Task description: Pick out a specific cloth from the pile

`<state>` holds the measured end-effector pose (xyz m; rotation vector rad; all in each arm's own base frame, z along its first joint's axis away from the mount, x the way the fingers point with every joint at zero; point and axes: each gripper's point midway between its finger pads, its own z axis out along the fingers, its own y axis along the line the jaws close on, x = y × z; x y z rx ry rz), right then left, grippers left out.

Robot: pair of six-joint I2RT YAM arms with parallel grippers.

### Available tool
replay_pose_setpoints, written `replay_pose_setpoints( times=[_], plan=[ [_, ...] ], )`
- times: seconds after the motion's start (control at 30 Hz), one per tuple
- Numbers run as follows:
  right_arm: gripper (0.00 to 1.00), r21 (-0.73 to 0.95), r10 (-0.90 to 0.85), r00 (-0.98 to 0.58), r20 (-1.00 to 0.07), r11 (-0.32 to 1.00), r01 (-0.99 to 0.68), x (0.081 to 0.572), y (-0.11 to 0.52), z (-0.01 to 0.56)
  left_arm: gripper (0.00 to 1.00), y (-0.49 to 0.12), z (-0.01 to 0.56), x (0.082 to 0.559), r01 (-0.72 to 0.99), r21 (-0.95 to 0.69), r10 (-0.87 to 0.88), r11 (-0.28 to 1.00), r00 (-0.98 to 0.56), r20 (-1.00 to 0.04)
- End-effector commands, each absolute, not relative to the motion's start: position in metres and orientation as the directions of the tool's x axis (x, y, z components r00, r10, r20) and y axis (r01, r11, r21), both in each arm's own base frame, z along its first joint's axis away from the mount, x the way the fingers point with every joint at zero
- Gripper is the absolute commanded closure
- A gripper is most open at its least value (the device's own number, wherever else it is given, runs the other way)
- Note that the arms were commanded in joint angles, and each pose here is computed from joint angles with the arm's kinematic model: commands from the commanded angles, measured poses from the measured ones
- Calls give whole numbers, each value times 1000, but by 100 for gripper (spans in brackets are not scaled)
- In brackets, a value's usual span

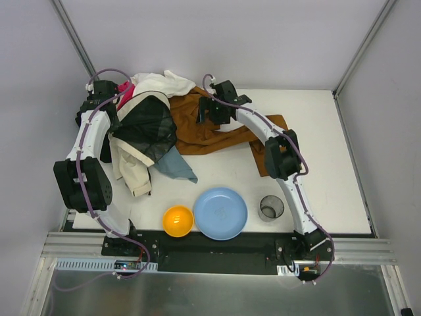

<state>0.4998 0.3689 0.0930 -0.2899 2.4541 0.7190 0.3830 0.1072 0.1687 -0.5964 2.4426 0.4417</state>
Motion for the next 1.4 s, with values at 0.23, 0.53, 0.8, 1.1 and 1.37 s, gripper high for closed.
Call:
replay_pose_setpoints(
  times=[0.23, 0.53, 0.8, 1.1, 1.37],
  plan=[
    [4, 492, 166, -826, -538, 858, -148, 511, 311, 88, 100, 107, 157, 374, -473, 191, -304, 860, -776, -552],
    [4, 668, 85, -857, -508, 667, -330, 507, 385, 95, 100, 105, 156, 375, -465, 181, -303, 867, -779, -549],
    [4, 714, 44, -883, -467, 608, -348, 489, 432, 81, 100, 103, 156, 374, -458, 176, -301, 871, -781, -547],
    [67, 714, 19, -874, -486, 585, -384, 473, 460, 91, 100, 103, 155, 375, -457, 172, -302, 873, -782, -545],
    [99, 688, 81, -809, -582, 578, -437, 489, 417, 177, 100, 109, 154, 374, -479, 197, -309, 855, -777, -548]
  ],
)
